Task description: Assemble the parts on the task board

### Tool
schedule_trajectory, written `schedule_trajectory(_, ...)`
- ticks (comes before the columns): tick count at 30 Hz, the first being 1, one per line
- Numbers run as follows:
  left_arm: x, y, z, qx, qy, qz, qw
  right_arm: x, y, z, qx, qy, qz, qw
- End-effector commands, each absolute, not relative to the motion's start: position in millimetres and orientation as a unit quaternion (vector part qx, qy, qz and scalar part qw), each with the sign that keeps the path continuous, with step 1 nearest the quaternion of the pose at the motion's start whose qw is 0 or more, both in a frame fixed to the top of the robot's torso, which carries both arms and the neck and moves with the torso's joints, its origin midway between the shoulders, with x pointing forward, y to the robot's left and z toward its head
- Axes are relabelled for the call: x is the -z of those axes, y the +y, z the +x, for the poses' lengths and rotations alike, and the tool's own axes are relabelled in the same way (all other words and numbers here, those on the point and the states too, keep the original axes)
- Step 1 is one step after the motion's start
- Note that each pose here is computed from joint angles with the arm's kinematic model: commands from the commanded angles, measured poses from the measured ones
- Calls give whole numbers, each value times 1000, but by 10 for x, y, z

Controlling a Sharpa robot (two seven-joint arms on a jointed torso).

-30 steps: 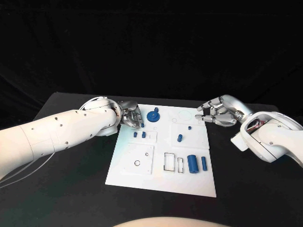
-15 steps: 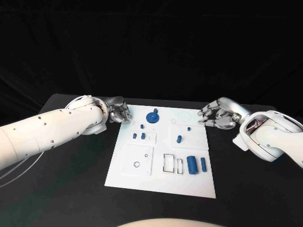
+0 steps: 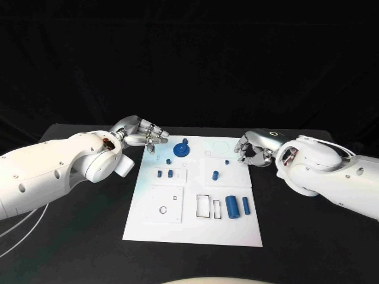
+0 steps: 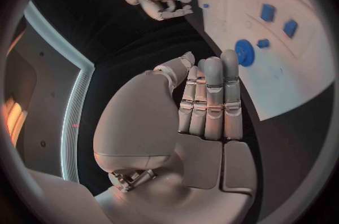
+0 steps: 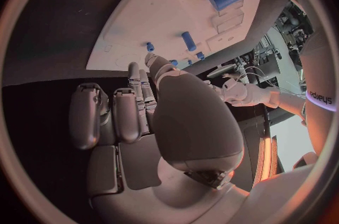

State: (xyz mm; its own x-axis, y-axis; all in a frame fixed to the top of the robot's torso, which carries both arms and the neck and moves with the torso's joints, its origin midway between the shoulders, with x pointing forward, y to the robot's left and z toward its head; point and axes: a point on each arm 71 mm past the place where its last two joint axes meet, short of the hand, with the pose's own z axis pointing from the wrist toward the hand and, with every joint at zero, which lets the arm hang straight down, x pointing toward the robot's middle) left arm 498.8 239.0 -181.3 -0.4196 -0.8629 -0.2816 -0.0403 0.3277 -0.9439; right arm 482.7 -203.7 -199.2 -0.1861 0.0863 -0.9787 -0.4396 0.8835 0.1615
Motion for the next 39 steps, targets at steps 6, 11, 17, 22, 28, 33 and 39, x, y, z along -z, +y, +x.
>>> schedule_trajectory(6, 1727, 2389, 4900, 581, 567, -479, 334, 2103, -1893, 4868, -167, 739, -174, 629)
schedule_trajectory(11, 1706, 2372, 4872, 591, 560, -479, 328, 2148, -1811, 4893, -170, 742, -180, 623)
schedule_trajectory(17, 1690, 2352, 4847, 598, 557, -477, 323, 2216, -1712, 4892, -178, 746, -183, 615)
schedule_trajectory(22, 1685, 2342, 4838, 599, 557, -476, 321, 2251, -1669, 4906, -182, 748, -182, 612)
schedule_trajectory(28, 1682, 2349, 4832, 599, 557, -476, 321, 2283, -1646, 4929, -184, 753, -180, 606)
schedule_trajectory(33, 1681, 2355, 4828, 599, 557, -477, 321, 2313, -1623, 4945, -187, 757, -178, 601)
schedule_trajectory(39, 1681, 2353, 4825, 599, 559, -476, 320, 2356, -1611, 4956, -187, 763, -177, 593)
